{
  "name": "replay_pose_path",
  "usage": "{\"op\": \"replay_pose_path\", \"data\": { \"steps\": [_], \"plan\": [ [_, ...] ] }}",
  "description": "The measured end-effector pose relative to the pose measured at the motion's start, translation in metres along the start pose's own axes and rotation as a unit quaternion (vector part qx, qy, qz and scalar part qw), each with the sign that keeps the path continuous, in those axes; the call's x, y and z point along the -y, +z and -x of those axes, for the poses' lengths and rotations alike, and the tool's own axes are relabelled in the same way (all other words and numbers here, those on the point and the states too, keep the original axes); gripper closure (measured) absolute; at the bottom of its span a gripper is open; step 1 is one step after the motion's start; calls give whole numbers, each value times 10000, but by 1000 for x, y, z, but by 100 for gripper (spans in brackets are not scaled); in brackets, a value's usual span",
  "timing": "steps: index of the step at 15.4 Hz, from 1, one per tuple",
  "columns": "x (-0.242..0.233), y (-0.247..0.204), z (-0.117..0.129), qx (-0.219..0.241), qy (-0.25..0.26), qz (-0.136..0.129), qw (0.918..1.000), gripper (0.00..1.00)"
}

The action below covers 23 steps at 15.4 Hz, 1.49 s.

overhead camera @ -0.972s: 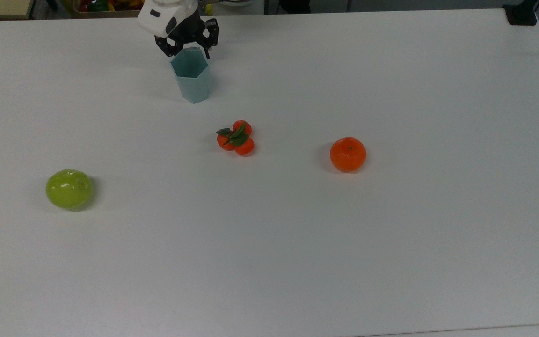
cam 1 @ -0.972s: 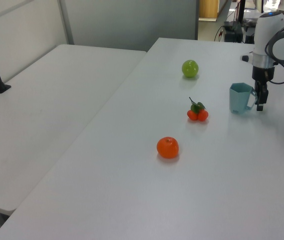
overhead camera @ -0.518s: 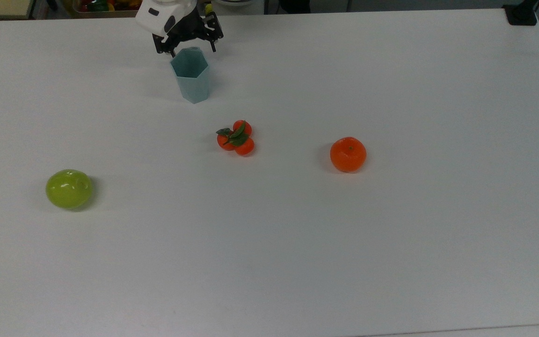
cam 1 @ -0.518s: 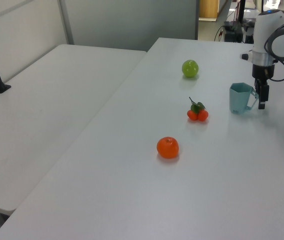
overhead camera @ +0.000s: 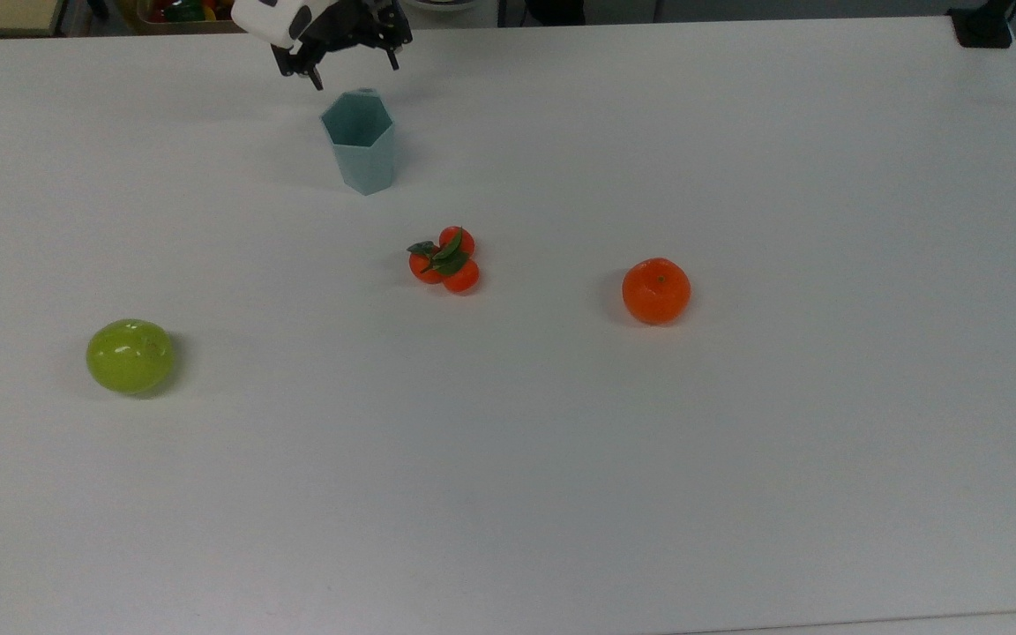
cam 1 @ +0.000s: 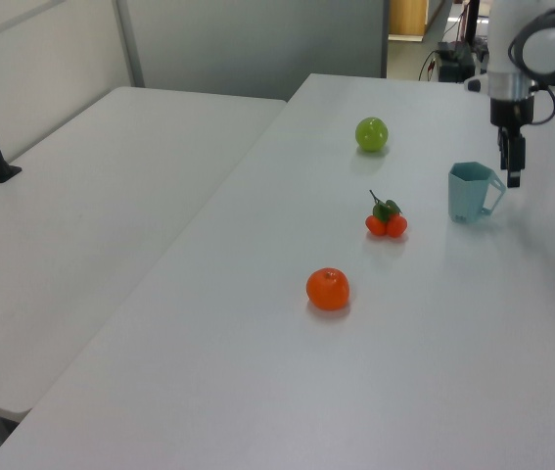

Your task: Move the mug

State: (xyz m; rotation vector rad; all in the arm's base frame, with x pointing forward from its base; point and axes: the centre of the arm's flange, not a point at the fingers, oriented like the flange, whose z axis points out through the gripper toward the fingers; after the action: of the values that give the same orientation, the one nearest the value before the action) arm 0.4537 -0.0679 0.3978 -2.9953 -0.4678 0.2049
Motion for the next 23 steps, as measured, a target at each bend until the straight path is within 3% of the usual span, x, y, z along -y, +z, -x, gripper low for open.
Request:
{"op": "replay_pose_path", "data": {
  "steps": [7, 13, 15, 19, 23],
  "plan": [
    [13, -147, 0, 20, 27, -108, 9999, 0],
    [62, -233, -9, -490, 740, -160, 9959, 0],
    [79, -269, -10, -826, 1064, -345, 9903, 0],
    [99, -287, -15, -942, 1579, -416, 9821, 0],
    [120, -267, -39, -677, 1516, -110, 9861, 0]
  ]
}}
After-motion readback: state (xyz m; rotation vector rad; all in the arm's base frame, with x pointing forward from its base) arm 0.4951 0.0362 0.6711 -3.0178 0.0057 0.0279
